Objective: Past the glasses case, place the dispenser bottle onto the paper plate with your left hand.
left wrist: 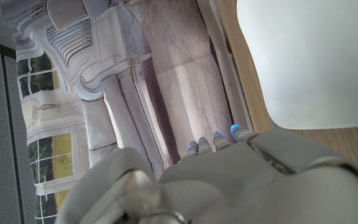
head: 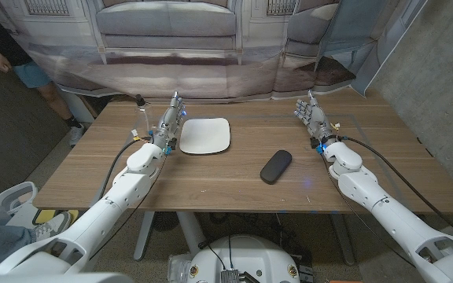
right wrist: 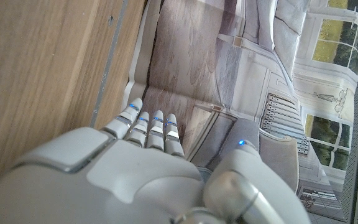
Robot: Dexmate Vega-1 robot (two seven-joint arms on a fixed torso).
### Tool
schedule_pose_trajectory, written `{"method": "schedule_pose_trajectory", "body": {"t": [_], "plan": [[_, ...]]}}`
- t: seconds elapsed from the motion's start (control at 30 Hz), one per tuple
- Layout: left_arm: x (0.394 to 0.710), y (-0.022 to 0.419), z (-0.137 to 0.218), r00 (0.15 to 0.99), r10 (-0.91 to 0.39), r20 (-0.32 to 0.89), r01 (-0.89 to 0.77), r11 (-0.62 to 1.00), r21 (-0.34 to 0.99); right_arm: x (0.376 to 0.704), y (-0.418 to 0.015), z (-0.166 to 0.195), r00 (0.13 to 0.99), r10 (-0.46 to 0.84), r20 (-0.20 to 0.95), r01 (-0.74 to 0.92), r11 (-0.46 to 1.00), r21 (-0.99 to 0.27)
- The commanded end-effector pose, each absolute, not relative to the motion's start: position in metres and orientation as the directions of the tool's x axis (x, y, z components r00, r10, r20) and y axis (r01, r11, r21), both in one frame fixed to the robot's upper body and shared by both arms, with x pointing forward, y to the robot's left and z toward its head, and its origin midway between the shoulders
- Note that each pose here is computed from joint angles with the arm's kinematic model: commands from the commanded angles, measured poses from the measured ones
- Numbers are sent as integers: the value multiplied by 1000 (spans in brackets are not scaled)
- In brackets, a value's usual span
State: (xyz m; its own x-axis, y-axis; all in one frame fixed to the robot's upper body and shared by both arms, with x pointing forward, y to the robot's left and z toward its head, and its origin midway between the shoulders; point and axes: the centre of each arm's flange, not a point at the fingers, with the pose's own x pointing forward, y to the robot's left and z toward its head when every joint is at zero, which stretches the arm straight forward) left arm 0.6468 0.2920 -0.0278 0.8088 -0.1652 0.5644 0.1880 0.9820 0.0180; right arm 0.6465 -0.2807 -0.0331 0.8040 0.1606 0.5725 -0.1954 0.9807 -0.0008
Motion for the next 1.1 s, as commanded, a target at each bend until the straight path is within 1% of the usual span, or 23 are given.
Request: {"method": "schedule_pose_trajectory", "body": {"t": [0.03, 0.13, 0.23, 0.4, 0.57, 0.87, 1.1], "plan": [[643, 288, -27, 810, -180, 558, 189, 981, 43, 644, -273, -43, 806, 130, 577, -176, 984, 25], [642, 284, -25, 805, -194, 561, 196, 979, 57, 645, -271, -45, 802, 121, 585, -183, 982, 48], [641, 280, -21, 799, -201, 567, 204, 977, 61, 647, -268, -44, 800, 122, 588, -176, 984, 36], [638, 273, -15, 782, -176, 597, 208, 978, 16, 648, -267, -44, 795, 127, 593, -184, 982, 37], [629, 269, -10, 777, -177, 604, 195, 980, 37, 648, -268, -43, 794, 126, 595, -183, 982, 36], [613, 272, -4, 766, -173, 620, 168, 983, 67, 648, -270, -43, 787, 155, 597, -203, 979, 14], [608, 277, 0, 763, -172, 623, 158, 984, 79, 648, -272, -41, 788, 165, 594, -198, 980, -10]]}}
